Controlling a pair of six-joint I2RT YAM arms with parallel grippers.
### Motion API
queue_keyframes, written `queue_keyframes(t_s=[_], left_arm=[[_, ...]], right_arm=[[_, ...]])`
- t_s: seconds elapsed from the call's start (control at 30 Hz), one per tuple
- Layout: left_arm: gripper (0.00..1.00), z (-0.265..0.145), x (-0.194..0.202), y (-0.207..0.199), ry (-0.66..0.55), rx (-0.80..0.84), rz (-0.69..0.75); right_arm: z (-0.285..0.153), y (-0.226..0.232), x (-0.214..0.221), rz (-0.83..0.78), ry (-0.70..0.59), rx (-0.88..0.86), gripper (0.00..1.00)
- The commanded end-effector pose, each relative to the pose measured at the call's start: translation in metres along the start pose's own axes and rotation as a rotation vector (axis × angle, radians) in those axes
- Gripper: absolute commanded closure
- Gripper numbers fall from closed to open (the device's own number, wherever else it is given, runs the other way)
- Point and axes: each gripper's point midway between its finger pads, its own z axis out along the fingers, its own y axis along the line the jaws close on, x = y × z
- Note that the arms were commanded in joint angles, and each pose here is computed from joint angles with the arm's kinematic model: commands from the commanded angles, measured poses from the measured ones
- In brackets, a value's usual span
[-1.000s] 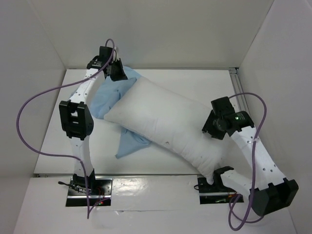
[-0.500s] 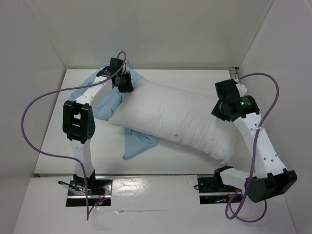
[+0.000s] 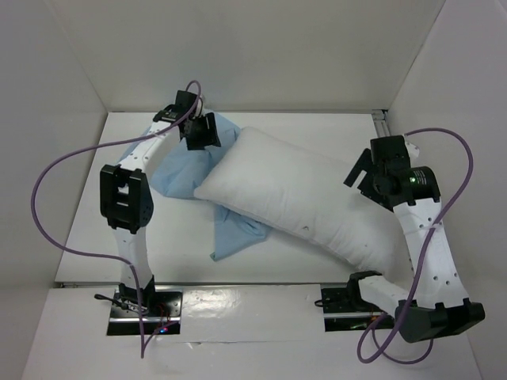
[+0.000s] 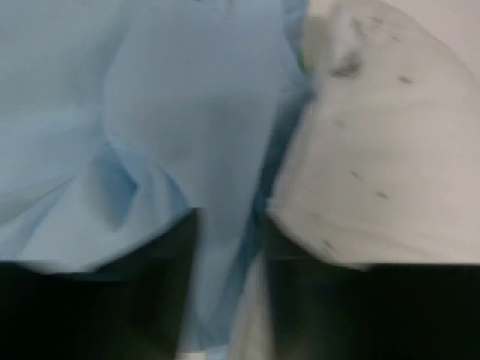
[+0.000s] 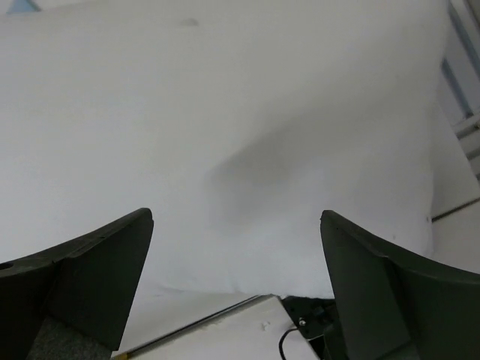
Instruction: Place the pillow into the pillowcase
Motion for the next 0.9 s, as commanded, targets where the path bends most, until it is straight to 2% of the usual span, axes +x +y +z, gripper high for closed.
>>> queue_keyframes(t_s=[0.0, 0.03, 0.07, 0.1, 0.23, 0.27, 0.3, 0.33, 0.37, 0.43, 0.47, 0.5, 0.53, 0.57, 0.6, 0.63, 0.67, 0.7, 0.73, 0.77, 0.87], left_arm=[[0.18, -0.014, 0.020, 0.070, 0.039, -0.178, -0.110], [0.09, -0.014, 0.027, 0.080, 0.047, -0.198, -0.131], [0.06, -0.016, 0.033, 0.093, 0.059, -0.219, -0.169], [0.03, -0.010, 0.051, 0.101, 0.103, -0.223, -0.185], [0.02, -0.006, 0.067, 0.109, 0.132, -0.207, -0.228], [0.02, -0.006, 0.069, 0.113, 0.138, -0.214, -0.237], [0.02, -0.001, 0.069, 0.112, 0.136, -0.200, -0.247], [0.02, 0.002, 0.072, 0.108, 0.156, -0.173, -0.252], [0.02, 0.010, 0.076, 0.109, 0.171, -0.168, -0.256], [0.05, 0.016, 0.075, 0.110, 0.170, -0.169, -0.268], [0.09, 0.021, 0.076, 0.109, 0.174, -0.158, -0.269], [0.26, 0.027, 0.080, 0.110, 0.190, -0.153, -0.273], [0.37, 0.029, 0.074, 0.114, 0.177, -0.154, -0.280], [0.57, 0.029, 0.074, 0.114, 0.176, -0.154, -0.280], [0.84, 0.031, 0.072, 0.119, 0.174, -0.158, -0.288], [1.00, 0.032, 0.067, 0.125, 0.166, -0.163, -0.300], [1.00, 0.030, 0.068, 0.130, 0.174, -0.171, -0.310], [1.00, 0.028, 0.060, 0.136, 0.155, -0.175, -0.323], [1.00, 0.026, 0.055, 0.139, 0.143, -0.176, -0.328], [1.00, 0.026, 0.055, 0.143, 0.135, -0.199, -0.326], [1.00, 0.016, 0.039, 0.161, 0.087, -0.232, -0.349]], right_arm=[[-0.013, 0.050, -0.042, -0.071, -0.099, -0.211, 0.00], [-0.013, 0.059, -0.047, -0.080, -0.095, -0.239, 0.00], [-0.005, 0.077, -0.043, -0.114, -0.054, -0.271, 0.00], [-0.010, 0.096, -0.051, -0.125, -0.071, -0.324, 0.00], [-0.016, 0.176, -0.023, -0.281, -0.040, -0.439, 0.00], [-0.024, 0.202, -0.003, -0.338, -0.024, -0.488, 0.00], [-0.011, 0.223, 0.015, -0.387, 0.016, -0.484, 0.00], [-0.025, 0.248, 0.027, -0.418, 0.013, -0.536, 0.00], [-0.011, 0.266, 0.046, -0.452, 0.051, -0.524, 0.00], [-0.006, 0.292, 0.062, -0.455, 0.056, -0.546, 0.00], [-0.003, 0.303, 0.074, -0.442, 0.078, -0.559, 0.00], [0.016, 0.308, 0.091, -0.452, 0.118, -0.538, 0.00], [0.028, 0.315, 0.102, -0.442, 0.137, -0.548, 0.00], [0.034, 0.319, 0.114, -0.427, 0.174, -0.561, 0.00], [0.047, 0.320, 0.127, -0.426, 0.204, -0.547, 0.00], [0.049, 0.325, 0.131, -0.421, 0.208, -0.575, 0.03], [0.064, 0.318, 0.142, -0.419, 0.243, -0.547, 0.36], [0.067, 0.316, 0.144, -0.414, 0.265, -0.557, 0.63], [0.069, 0.314, 0.147, -0.418, 0.272, -0.549, 0.95], [0.063, 0.314, 0.143, -0.403, 0.265, -0.560, 1.00], [0.036, 0.309, 0.109, -0.388, 0.155, -0.586, 1.00]])
